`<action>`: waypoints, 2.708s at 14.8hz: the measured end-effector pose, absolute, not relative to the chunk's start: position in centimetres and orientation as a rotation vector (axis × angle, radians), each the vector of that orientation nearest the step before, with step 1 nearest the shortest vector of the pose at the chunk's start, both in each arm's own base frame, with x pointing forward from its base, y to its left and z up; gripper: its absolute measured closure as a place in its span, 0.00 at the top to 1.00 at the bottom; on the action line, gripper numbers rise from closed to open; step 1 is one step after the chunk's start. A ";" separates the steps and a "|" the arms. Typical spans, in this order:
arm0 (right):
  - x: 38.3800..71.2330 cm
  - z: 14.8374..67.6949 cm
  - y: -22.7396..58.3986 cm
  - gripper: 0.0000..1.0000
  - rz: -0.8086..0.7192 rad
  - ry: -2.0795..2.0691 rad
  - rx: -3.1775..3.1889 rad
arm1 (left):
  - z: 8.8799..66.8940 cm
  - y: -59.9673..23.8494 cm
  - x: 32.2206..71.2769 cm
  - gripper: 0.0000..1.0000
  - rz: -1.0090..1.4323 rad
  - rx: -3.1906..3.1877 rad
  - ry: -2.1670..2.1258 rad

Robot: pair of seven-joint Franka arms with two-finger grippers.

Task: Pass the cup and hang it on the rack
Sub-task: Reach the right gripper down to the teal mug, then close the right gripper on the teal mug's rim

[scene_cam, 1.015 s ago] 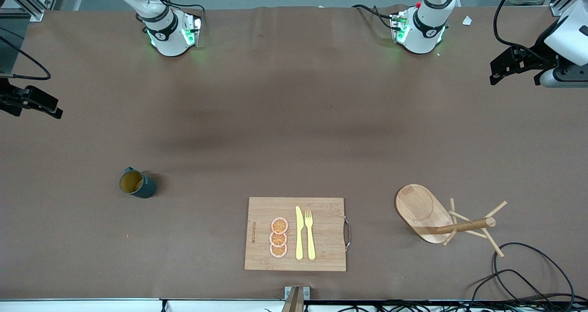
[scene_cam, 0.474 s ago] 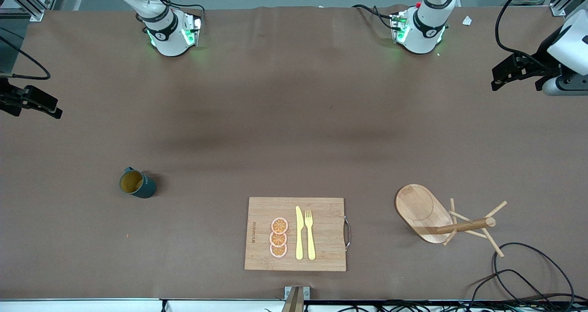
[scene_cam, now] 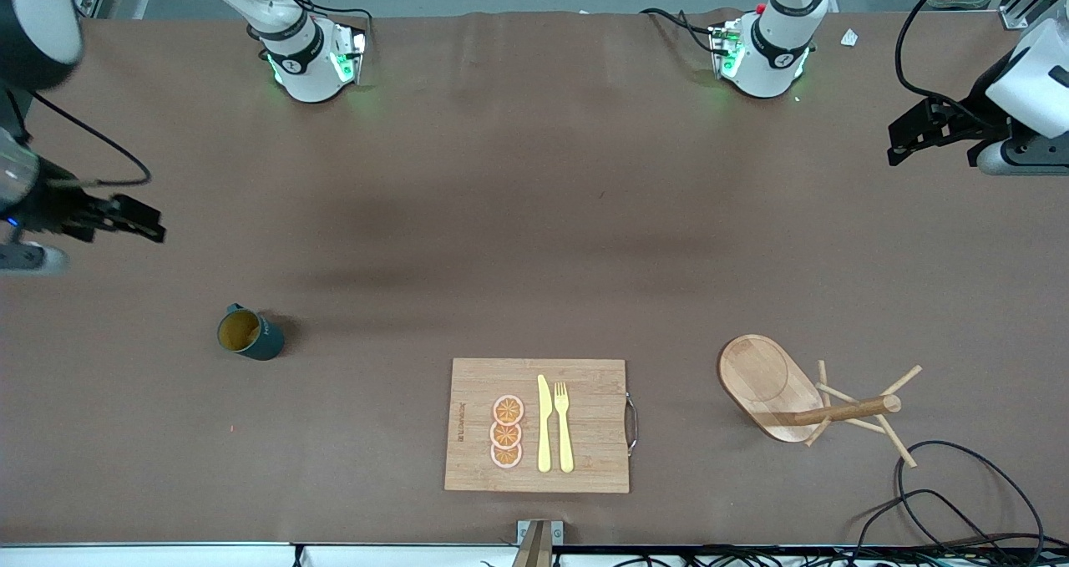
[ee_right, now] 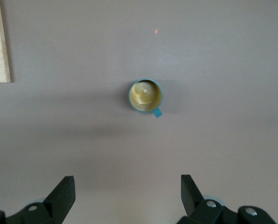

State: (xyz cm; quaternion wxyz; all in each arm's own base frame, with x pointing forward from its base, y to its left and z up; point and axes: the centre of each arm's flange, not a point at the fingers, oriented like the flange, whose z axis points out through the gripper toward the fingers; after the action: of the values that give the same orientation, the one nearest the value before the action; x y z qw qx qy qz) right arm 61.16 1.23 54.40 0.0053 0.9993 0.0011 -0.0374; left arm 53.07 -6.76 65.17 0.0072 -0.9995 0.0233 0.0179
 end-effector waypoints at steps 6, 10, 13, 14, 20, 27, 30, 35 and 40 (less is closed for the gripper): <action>66.7 40.1 1.2 1.00 -0.186 -0.178 3.120 | 65.2 -6.2 53.2 1.00 0.057 -3.127 0.057; 68.4 33.4 0.0 1.00 -0.187 -0.423 3.096 | 65.2 -6.2 53.2 1.00 0.057 -3.127 0.057; 68.8 30.3 -1.8 1.00 -0.203 -0.498 3.105 | 65.2 -6.2 53.2 1.00 0.056 -3.127 0.056; 69.0 29.5 -1.9 1.00 -0.198 -0.512 3.112 | 65.2 -6.2 53.2 1.00 0.056 -3.127 0.056; 68.9 26.4 -0.6 0.96 -0.224 -0.524 3.135 | 65.1 -6.2 53.2 1.00 0.058 -3.127 0.055; 68.3 25.2 0.5 0.43 -0.254 -0.504 3.134 | 64.8 -5.9 53.4 1.00 0.067 -3.127 0.050; 68.3 25.2 0.7 0.10 -0.255 -0.501 3.134 | 64.3 -5.9 53.8 1.00 0.080 -3.128 0.048; 68.5 25.6 0.8 0.04 -0.245 -0.497 3.136 | 64.4 -6.2 53.8 1.00 0.074 -3.128 0.059; 68.8 29.7 9.6 0.04 -0.261 -0.426 3.147 | 64.2 -6.4 54.1 1.00 0.082 -3.134 0.064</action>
State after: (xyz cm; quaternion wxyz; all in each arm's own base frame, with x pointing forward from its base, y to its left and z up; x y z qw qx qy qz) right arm 68.78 9.57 29.73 -0.0223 0.9874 -0.1335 -0.0817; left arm 54.11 -6.44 64.17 0.0030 -0.9994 0.0205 0.0262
